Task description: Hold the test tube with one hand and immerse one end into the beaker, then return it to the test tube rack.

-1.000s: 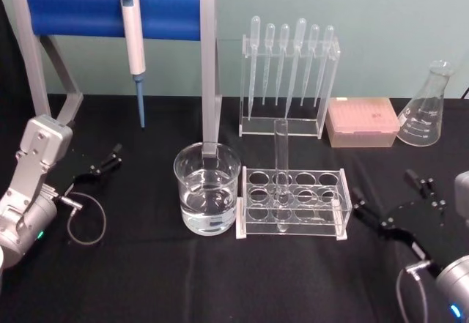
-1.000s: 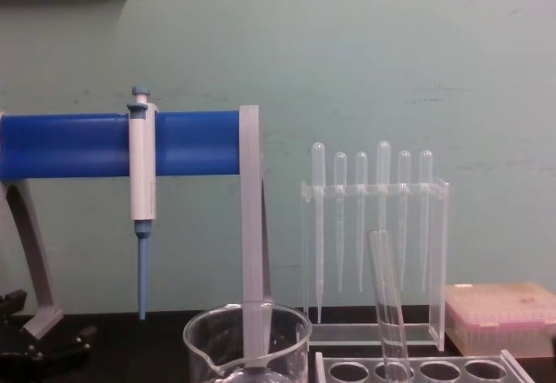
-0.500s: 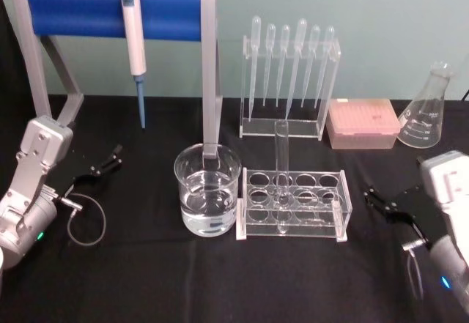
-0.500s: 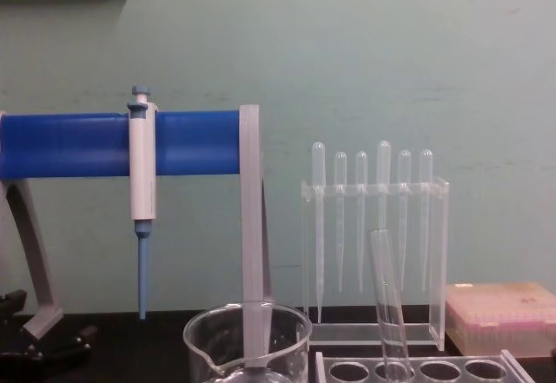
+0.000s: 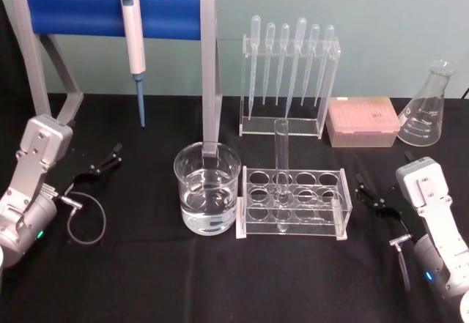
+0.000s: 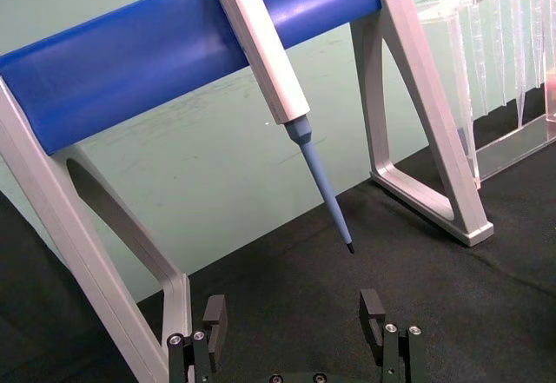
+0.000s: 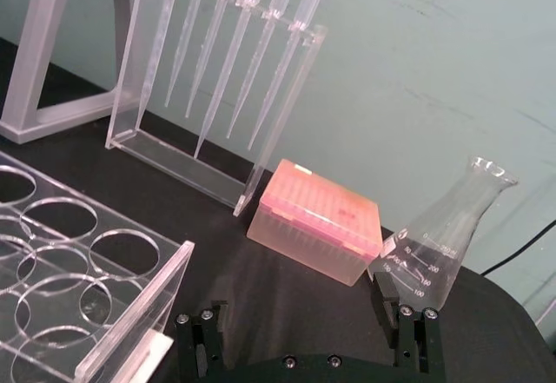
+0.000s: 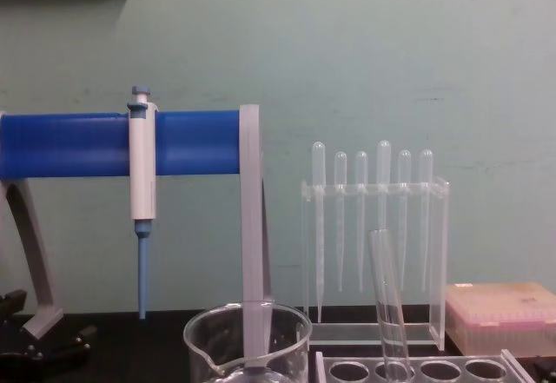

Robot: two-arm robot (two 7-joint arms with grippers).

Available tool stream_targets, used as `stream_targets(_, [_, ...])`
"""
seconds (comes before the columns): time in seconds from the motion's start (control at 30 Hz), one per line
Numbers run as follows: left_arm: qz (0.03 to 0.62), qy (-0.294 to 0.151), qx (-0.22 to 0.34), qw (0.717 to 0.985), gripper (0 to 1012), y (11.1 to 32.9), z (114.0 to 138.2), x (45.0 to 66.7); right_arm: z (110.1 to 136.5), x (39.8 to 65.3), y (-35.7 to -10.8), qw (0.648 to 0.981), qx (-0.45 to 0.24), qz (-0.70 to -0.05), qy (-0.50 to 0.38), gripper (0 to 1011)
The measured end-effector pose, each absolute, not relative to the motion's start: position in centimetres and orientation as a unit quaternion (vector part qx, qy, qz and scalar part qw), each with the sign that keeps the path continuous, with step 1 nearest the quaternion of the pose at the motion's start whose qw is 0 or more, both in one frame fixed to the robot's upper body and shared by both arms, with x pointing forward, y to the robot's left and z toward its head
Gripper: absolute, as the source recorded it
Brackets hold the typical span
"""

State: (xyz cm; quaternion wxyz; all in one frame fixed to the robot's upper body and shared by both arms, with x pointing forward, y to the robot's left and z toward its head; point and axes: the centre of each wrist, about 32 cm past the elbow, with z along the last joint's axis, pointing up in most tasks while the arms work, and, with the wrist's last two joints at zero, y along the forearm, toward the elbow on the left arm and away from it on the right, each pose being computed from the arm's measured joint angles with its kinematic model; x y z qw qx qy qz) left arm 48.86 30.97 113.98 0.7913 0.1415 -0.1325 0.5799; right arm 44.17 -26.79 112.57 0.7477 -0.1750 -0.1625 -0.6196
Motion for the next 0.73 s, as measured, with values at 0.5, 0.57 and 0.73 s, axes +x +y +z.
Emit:
stream_targets(0.5, [0.58,-0.132,0.142,0.791,1000,30.97,113.98,48.86,112.55,44.18,-26.8,0.748,-0.175,-0.619,-0.163,1000])
stream_targets(0.57, [0.58,-0.132,0.141,0.791,1000,30.97,113.98,48.86,112.55,44.18,-26.79,0.748,-0.175,-0.619,-0.163,1000])
stream_targets(0.73, [0.58,-0.132,0.141,0.791,1000,30.97,113.98,48.86,112.55,44.18,-26.79,0.748,-0.176,-0.619,-0.163,1000])
